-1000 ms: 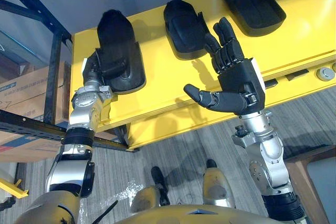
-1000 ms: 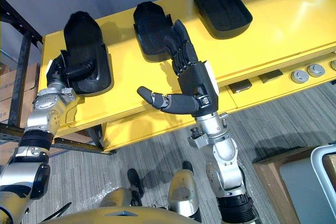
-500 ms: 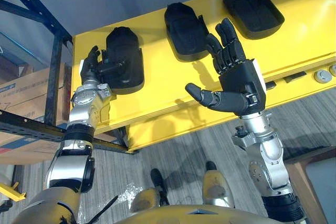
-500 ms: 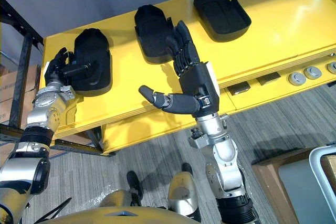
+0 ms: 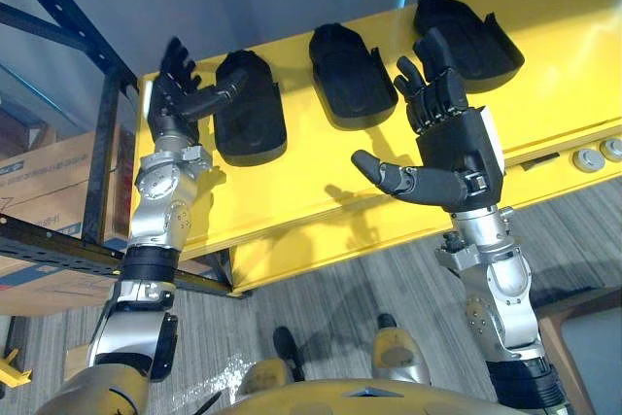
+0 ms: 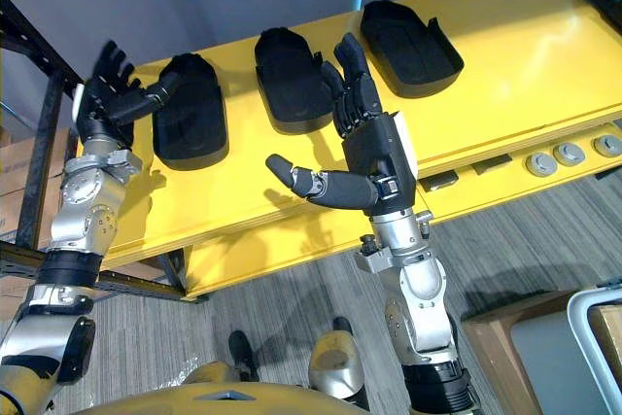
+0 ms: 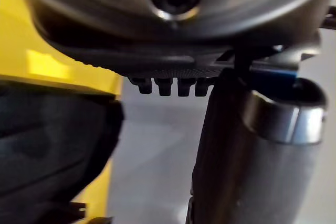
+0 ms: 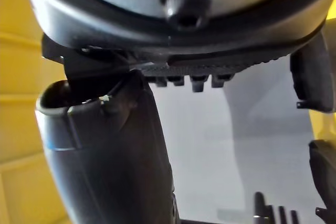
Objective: Walk over and take three plastic housings, then place them on the shelf
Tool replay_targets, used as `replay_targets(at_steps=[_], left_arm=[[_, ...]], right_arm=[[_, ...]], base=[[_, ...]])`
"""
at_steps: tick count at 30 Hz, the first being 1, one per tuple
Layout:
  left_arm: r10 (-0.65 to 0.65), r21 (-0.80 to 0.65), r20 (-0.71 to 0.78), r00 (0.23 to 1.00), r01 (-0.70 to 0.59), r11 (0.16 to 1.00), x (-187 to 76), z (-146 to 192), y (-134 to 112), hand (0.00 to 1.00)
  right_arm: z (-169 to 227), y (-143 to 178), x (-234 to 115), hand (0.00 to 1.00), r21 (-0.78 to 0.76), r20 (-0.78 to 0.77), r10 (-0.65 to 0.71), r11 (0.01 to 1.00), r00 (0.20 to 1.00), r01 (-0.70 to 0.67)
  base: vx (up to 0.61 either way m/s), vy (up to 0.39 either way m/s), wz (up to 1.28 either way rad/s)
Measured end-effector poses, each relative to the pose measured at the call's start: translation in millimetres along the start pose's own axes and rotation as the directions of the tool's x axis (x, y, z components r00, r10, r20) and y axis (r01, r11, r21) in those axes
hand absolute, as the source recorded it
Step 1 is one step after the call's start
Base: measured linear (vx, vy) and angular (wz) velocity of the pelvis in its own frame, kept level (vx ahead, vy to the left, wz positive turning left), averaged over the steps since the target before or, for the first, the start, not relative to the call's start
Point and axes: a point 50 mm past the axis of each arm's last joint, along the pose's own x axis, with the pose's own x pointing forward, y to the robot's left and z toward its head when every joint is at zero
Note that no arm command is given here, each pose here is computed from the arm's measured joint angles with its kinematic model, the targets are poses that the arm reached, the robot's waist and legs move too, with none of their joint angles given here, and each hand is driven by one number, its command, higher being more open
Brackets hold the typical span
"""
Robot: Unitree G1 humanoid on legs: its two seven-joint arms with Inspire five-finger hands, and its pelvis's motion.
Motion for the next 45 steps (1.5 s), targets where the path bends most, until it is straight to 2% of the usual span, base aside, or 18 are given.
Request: replay_targets(at_steps=[2,4,9,14,18,23,30,45], left_arm=[[-0.03,-0.01,0.102,0.994,0.031,0.999,-11,20,-2,1.0],[-0.064,0.04,0.162,0.985,0.058,0.997,-25,30,-5,1.0],[-0.045,0.144,0.211,0.976,0.014,0.99,-63,32,-5,1.0],[0.026,0.084,0.217,0.976,-0.045,0.995,-108,26,0,1.0],[-0.009,0.033,0.236,0.972,0.001,0.999,-132,25,-9,1.0],[-0.082,-0.012,0.191,0.978,0.085,0.996,-146,16,-20,1.0],[-0.203,-0.077,0.164,0.965,0.218,0.973,-152,10,-33,1.0],[-0.286,-0.137,0.151,0.946,0.306,0.942,-153,8,-38,1.0]], right_arm=[[-6,0,-1,1.0,-0.074,-0.049,0.033,0.997,0.998,-0.036],[-15,1,-3,1.0,-0.105,-0.125,0.053,0.992,0.991,-0.067],[-27,7,-6,1.0,-0.135,-0.213,0.051,0.988,0.976,-0.081],[-31,9,-8,1.0,-0.111,-0.217,-0.042,0.994,0.975,0.018],[-41,6,-11,1.0,-0.104,-0.247,-0.143,0.987,0.958,0.121],[-54,1,3,1.0,-0.12,-0.278,-0.243,0.969,0.929,0.217],[-70,-17,30,1.0,-0.196,-0.31,-0.356,0.931,0.882,0.307],[-106,-39,49,1.0,-0.239,-0.495,-0.419,0.908,0.761,0.344]], base=[[-0.04,-0.012,0.06],[-0.03,-0.015,0.21],[-0.03,-0.023,0.27],[0.0,-0.014,0.23],[0.04,-0.004,0.18],[0.01,-0.001,0.19],[-0.02,-0.006,0.18],[-0.04,-0.005,0.09]])
